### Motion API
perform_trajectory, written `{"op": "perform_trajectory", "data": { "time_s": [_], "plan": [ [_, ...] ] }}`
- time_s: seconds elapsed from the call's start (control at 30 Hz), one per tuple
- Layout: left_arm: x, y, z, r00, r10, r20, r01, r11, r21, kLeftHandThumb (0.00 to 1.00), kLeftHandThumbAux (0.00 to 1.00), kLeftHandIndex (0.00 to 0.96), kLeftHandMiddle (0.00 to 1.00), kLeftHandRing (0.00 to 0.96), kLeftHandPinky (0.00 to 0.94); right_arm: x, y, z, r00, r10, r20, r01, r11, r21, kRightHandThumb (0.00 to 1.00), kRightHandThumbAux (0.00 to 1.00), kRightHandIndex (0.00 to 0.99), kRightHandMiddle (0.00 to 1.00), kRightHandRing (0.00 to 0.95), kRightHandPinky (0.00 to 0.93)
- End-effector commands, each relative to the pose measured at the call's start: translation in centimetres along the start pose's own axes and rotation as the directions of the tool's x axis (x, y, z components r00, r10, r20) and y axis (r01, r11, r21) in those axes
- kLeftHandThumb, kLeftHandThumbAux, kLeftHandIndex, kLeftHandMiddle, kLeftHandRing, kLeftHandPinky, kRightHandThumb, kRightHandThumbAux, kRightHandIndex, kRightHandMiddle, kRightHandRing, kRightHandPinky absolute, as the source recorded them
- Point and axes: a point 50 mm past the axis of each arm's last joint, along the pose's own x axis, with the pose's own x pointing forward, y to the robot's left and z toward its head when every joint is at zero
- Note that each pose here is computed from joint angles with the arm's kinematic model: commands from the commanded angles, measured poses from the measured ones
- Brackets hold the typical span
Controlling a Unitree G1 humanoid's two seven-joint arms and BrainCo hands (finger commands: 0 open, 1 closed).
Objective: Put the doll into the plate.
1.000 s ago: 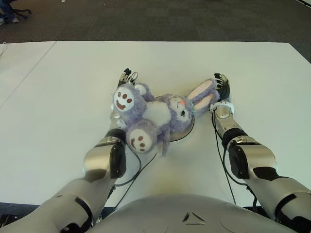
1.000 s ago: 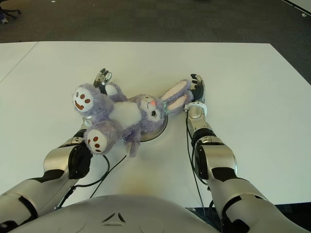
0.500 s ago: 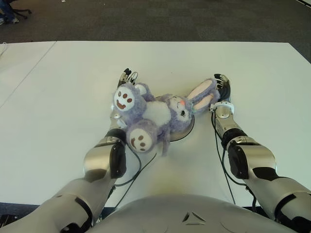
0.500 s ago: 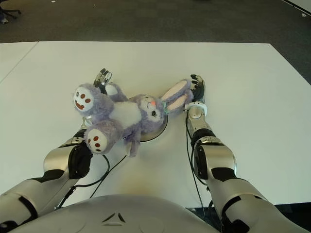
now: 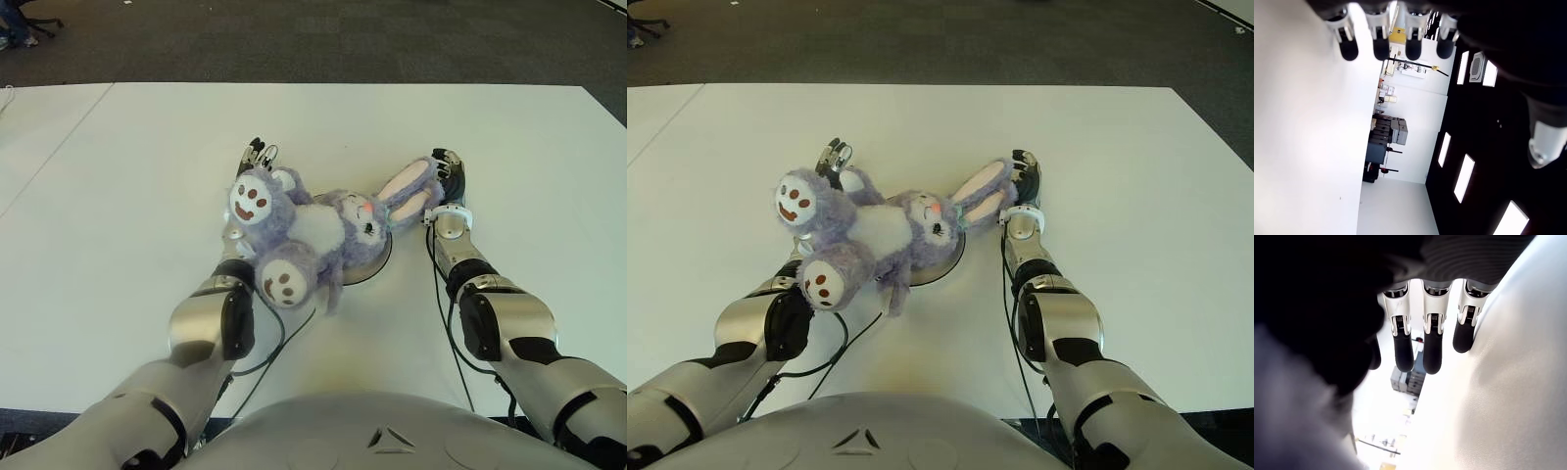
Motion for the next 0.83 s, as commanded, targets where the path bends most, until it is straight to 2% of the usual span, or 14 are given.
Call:
{"op": "perform_trajectory", "data": {
  "time_s": [0.03, 0.6, 0.83],
  "plan": [
    [-6.25, 2.22, -8.78, 0.926, 0.084, -0.368, -0.100, 0.995, -0.025, 0.000, 0.502, 0.004, 0.017, 0.011, 0.022, -6.38, 2.32, -8.30, 0.934, 0.111, -0.340, -0.131, 0.991, -0.038, 0.097, 0.890, 0.235, 0.324, 0.357, 0.377],
    [-6.42, 2.28, -8.95, 0.923, 0.085, -0.376, -0.103, 0.994, -0.029, 0.000, 0.494, 0.007, 0.022, 0.012, 0.022, -6.35, 2.37, -8.28, 0.932, 0.118, -0.343, -0.136, 0.990, -0.028, 0.121, 0.885, 0.226, 0.319, 0.347, 0.349],
    [-6.40, 2.17, -8.98, 0.922, 0.085, -0.378, -0.102, 0.994, -0.025, 0.000, 0.495, 0.008, 0.022, 0.010, 0.019, -6.34, 2.33, -8.30, 0.931, 0.121, -0.345, -0.138, 0.990, -0.025, 0.093, 0.880, 0.222, 0.315, 0.342, 0.344]
  ]
}}
